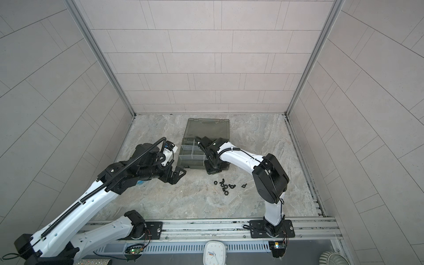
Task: Sort the screws and nuts into containers
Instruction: Place the screw into the container.
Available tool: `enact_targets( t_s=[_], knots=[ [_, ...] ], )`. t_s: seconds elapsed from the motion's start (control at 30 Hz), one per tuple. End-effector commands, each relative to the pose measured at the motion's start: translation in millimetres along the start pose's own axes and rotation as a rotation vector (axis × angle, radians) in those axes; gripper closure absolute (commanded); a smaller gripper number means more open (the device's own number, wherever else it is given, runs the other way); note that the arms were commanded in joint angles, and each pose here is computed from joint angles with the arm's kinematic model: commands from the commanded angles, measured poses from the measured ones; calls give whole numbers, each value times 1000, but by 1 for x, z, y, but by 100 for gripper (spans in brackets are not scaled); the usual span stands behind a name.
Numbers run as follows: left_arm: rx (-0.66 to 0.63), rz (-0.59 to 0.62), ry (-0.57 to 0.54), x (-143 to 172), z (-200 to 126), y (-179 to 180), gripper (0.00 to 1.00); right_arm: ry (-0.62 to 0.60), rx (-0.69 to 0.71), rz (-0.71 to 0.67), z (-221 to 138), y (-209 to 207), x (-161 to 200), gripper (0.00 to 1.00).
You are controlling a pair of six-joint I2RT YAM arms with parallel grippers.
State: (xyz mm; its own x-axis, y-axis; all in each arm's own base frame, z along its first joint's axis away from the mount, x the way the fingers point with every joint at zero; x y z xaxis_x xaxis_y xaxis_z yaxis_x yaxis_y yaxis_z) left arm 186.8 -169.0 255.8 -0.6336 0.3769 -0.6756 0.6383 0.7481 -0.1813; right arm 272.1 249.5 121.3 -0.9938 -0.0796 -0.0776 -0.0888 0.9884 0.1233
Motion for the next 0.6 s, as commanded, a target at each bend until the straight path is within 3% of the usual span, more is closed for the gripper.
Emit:
enact_targets(
  t_s=[0.0,0.43,0.57],
  knots=[
    [-11,28,-46,-18,-2,2,0,-5,33,2,-12,-16,-12,95],
    [-12,42,-17,-34,17,8,0,20,36,67,9,-43,-47,93],
    [-6,33,-8,-37,20,11,0,20,24,77,10,-46,-54,86]
  ],
)
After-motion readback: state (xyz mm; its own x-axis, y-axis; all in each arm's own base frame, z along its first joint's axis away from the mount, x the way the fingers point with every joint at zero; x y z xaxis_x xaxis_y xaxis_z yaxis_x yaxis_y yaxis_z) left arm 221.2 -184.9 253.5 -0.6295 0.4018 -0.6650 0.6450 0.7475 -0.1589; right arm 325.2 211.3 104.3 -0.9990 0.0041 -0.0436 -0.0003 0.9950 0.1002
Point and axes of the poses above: each gripper's point midway between its finger pads, its own z axis out along the fingers, its own y axis along the line the jaws close on, x = y × z, the point moved 3 cm from there along -z, back along the fingers, and after that the axes turned 9 degrees about z, right-handed, at the moved point
